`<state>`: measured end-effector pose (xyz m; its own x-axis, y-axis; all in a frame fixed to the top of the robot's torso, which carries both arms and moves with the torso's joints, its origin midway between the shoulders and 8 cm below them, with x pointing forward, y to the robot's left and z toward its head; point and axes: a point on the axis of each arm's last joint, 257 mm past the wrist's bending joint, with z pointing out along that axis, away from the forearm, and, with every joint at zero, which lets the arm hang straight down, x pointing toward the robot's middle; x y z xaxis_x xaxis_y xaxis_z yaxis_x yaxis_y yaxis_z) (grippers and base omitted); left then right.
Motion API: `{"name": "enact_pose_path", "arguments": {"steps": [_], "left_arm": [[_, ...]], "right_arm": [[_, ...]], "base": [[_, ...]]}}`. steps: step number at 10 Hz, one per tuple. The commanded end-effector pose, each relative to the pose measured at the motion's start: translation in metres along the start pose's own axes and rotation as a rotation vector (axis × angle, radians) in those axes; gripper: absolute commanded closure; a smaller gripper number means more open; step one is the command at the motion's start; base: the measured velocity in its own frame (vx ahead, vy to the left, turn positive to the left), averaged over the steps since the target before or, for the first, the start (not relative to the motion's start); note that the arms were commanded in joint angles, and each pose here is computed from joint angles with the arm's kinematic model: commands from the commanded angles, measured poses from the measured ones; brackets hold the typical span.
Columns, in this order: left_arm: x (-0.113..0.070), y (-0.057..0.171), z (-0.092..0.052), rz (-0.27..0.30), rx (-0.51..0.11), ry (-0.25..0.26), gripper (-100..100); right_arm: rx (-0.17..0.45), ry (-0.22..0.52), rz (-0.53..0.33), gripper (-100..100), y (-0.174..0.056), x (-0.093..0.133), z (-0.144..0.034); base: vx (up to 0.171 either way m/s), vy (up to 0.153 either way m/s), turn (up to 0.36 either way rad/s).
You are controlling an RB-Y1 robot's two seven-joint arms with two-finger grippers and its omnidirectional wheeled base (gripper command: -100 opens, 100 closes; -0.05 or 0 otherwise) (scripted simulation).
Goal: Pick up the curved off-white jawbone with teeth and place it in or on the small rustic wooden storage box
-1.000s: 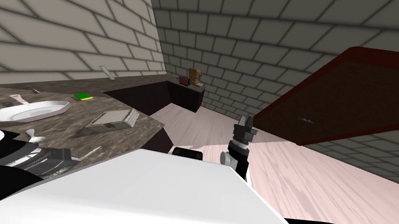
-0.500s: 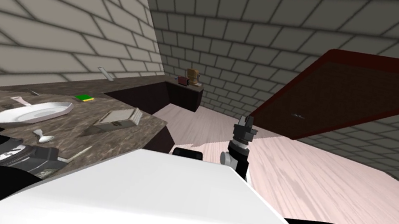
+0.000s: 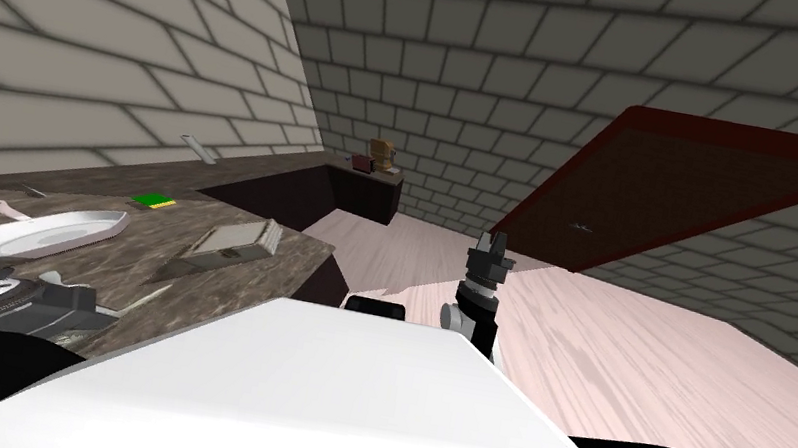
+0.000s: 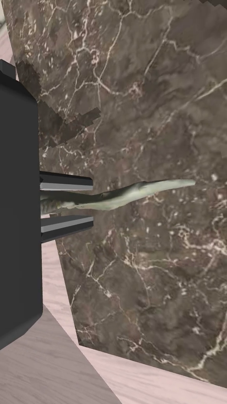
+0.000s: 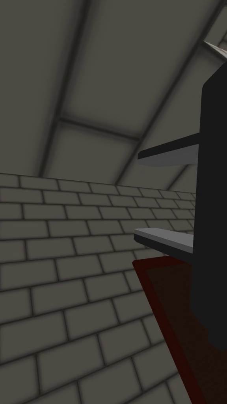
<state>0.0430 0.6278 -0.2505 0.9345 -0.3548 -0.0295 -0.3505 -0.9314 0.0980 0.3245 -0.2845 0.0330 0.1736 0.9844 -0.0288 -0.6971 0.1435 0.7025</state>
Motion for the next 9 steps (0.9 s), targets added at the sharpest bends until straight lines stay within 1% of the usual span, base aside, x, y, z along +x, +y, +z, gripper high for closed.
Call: {"name": "enact_pose_path", "arguments": {"steps": [1,4,9], "left_arm": [[0.004,-0.011,-0.011,-0.036,0.015,0.021,100],[0.011,-0.025,-0.026,-0.091,0.039,0.063,100],[0.028,-0.049,-0.056,-0.201,0.081,0.164,100]], "right_arm": [[0.0,0.0,0.0,0,0.0,0.0,0.0],[0.0,0.0,0.0,0,0.0,0.0,0.0],[0.0,0.0,0.0,0,0.0,0.0,0.0]], "base": [[0.071,0.037,-0.105],[0.096,0.04,-0.093],[0.118,0.041,-0.096]]}}
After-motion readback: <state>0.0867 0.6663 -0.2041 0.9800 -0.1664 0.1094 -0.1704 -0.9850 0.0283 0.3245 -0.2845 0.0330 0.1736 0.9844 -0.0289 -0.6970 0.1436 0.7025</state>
